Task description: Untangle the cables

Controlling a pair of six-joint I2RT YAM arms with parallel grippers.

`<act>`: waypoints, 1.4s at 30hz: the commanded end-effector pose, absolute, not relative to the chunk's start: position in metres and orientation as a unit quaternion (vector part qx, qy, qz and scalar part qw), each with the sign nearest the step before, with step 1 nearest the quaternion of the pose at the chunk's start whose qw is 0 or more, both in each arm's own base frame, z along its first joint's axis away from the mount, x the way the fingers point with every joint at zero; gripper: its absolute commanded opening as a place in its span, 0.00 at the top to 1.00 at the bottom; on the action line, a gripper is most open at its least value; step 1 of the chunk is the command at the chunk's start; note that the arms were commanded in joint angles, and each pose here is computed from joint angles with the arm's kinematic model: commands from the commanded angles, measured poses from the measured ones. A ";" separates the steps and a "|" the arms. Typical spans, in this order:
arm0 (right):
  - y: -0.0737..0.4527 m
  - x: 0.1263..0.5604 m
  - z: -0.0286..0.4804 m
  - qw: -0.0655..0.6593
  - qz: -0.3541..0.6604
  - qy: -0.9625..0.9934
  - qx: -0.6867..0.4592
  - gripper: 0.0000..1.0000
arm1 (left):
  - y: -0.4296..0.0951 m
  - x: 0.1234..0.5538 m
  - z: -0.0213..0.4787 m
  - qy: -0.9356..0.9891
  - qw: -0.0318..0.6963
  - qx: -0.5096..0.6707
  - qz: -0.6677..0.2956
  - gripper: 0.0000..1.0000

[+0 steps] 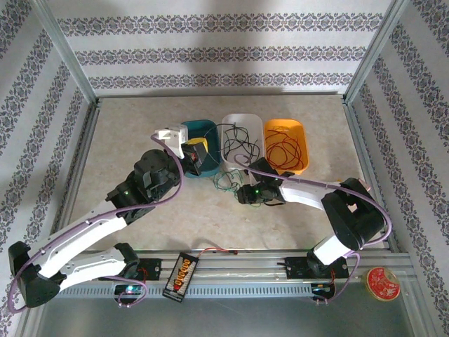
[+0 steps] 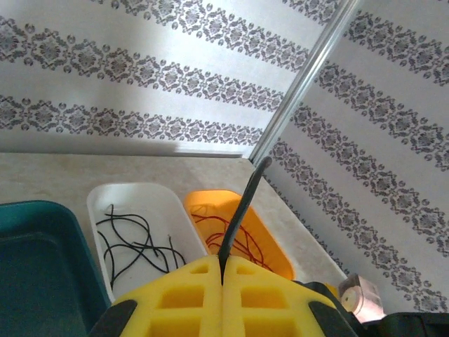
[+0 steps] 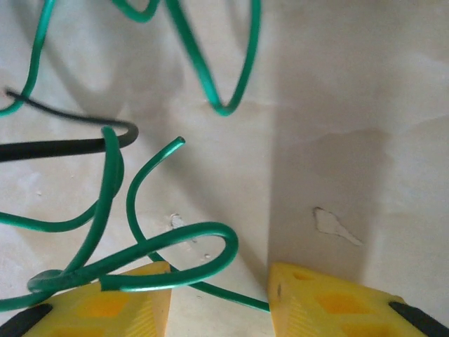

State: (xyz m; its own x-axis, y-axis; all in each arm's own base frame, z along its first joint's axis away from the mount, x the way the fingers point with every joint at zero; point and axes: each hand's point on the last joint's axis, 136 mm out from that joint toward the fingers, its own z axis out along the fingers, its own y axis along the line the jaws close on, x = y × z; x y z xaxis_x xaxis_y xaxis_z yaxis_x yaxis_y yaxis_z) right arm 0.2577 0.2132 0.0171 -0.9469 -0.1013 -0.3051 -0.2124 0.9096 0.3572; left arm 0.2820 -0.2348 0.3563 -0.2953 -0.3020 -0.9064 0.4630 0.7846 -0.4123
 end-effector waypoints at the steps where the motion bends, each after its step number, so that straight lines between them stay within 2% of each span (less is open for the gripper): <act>1: 0.170 0.236 -0.014 0.089 0.123 0.988 -0.035 0.56 | -0.243 0.269 0.407 0.697 0.613 0.084 -0.362 1.00; 10: 0.157 0.241 -0.015 0.091 0.127 0.988 0.008 0.56 | -0.240 0.246 0.467 0.641 0.641 0.113 -0.406 1.00; 21: 0.147 0.244 -0.015 0.092 0.126 0.987 0.038 0.56 | -0.222 0.227 0.514 0.594 0.686 0.131 -0.399 1.00; 27: 0.139 0.246 -0.017 0.091 0.126 0.986 0.061 0.56 | -0.228 0.208 0.540 0.549 0.692 0.165 -0.438 1.00; 36: 0.130 0.249 -0.014 0.098 0.128 0.983 0.088 0.56 | -0.227 0.197 0.556 0.521 0.702 0.179 -0.451 1.00; 42: 0.132 0.251 -0.006 0.109 0.140 0.980 0.091 0.56 | -0.233 0.217 0.538 0.552 0.698 0.163 -0.426 1.00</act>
State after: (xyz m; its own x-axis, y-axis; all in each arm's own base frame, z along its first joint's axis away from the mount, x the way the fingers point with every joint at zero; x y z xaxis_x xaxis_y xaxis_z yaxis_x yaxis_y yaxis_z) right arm 0.2701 0.1758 0.0167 -0.9591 0.1540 -0.2374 0.0316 0.8919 0.4511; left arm 0.2173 -0.2354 0.5230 -0.0182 -0.3919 -0.9198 0.7770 0.5734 -0.2597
